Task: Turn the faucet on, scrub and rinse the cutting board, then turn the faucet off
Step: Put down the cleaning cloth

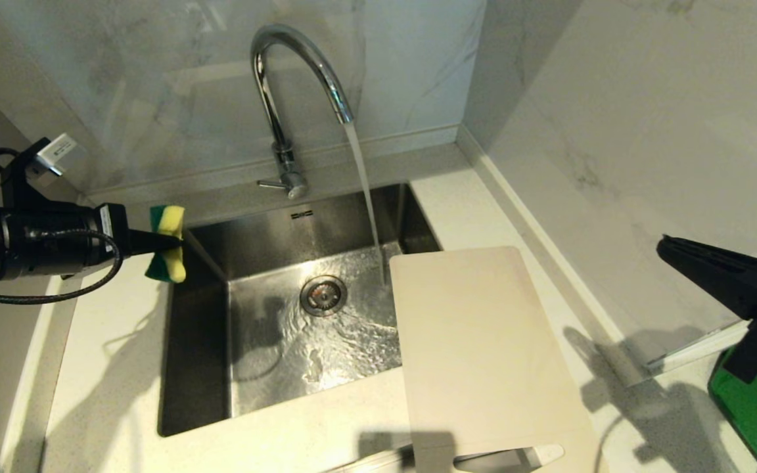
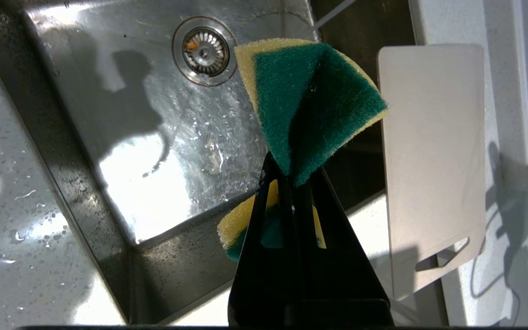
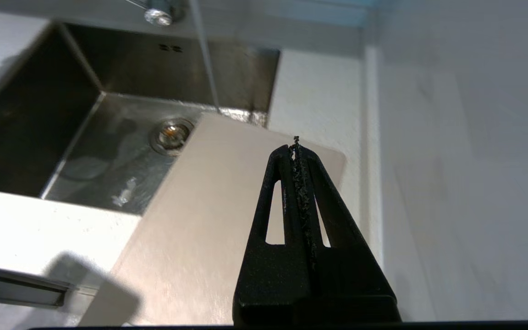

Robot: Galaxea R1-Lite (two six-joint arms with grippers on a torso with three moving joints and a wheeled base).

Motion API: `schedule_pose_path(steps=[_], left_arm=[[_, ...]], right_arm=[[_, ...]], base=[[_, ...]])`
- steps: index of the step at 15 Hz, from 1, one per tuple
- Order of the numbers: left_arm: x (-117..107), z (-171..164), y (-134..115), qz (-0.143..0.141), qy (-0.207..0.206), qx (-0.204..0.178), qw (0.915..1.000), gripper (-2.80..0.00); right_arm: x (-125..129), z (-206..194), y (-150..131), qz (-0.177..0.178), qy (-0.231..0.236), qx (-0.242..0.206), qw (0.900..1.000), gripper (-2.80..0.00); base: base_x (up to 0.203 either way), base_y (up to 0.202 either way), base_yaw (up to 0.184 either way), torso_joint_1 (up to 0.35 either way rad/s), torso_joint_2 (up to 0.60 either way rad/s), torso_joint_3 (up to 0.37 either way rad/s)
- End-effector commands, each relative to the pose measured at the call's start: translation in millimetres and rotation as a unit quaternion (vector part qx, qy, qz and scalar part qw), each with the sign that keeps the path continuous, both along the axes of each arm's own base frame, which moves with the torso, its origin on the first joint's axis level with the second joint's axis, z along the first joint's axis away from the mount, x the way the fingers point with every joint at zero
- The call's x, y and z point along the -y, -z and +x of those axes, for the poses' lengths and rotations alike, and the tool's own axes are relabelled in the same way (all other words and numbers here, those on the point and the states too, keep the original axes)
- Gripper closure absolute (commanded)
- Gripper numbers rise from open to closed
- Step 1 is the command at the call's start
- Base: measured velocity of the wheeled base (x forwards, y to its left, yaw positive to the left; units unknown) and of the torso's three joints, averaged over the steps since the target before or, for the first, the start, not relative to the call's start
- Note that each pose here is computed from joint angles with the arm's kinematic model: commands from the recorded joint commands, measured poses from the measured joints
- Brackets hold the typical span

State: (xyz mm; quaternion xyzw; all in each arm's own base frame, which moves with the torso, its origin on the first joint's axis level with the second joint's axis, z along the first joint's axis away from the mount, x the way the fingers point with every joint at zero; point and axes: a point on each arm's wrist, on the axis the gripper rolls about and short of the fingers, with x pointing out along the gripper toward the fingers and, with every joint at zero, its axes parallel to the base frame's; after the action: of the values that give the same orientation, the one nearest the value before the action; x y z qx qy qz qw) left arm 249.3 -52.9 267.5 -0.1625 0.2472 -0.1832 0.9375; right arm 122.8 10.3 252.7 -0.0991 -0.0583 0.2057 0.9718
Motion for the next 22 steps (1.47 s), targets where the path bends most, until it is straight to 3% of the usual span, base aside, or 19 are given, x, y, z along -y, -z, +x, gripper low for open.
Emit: schedule_pose_path(steps=[1, 4, 8, 12, 16, 19, 22], left_arm=[[0, -3, 1, 0.000, 0.002, 0.000, 1.0000, 0.00], [0, -3, 1, 0.000, 0.002, -0.001, 1.0000, 0.00], [-1, -5, 3, -0.001, 0.002, -0.004, 1.0000, 0.00], [-1, -5, 4, -0.005, 0.002, -0.009, 0.9999, 0.00], [-1, -5, 7, -0.003, 0.002, -0.012, 0.9999, 0.00], [-1, -7, 5, -0.004, 0.001, -0.008, 1.0000, 0.00], [-1, -8, 5, -0.004, 0.002, -0.007, 1.0000, 0.00]], right_arm=[[6, -27, 4, 0.009, 0.026, 0.009, 1.000, 0.00], [5, -42, 14, 0.030, 0.027, 0.003, 0.999, 0.00], [4, -68, 36, 0.032, 0.034, 0.014, 0.999, 0.00], [7, -87, 76, 0.039, 0.108, -0.018, 0.993, 0.00], [7, -113, 108, 0.039, 0.147, -0.029, 0.988, 0.00], [9, -123, 138, 0.031, 0.216, -0.087, 0.972, 0.00], [10, -120, 152, 0.006, 0.250, -0.092, 0.964, 0.00]], base=[[0.000, 0.000, 0.000, 0.000, 0.00, 0.000], [0.000, 0.000, 0.000, 0.000, 0.00, 0.000], [0.000, 0.000, 0.000, 0.000, 0.00, 0.000], [0.000, 0.000, 0.000, 0.000, 0.00, 0.000], [0.000, 0.000, 0.000, 0.000, 0.00, 0.000], [0.000, 0.000, 0.000, 0.000, 0.00, 0.000], [0.000, 0.000, 0.000, 0.000, 0.00, 0.000]])
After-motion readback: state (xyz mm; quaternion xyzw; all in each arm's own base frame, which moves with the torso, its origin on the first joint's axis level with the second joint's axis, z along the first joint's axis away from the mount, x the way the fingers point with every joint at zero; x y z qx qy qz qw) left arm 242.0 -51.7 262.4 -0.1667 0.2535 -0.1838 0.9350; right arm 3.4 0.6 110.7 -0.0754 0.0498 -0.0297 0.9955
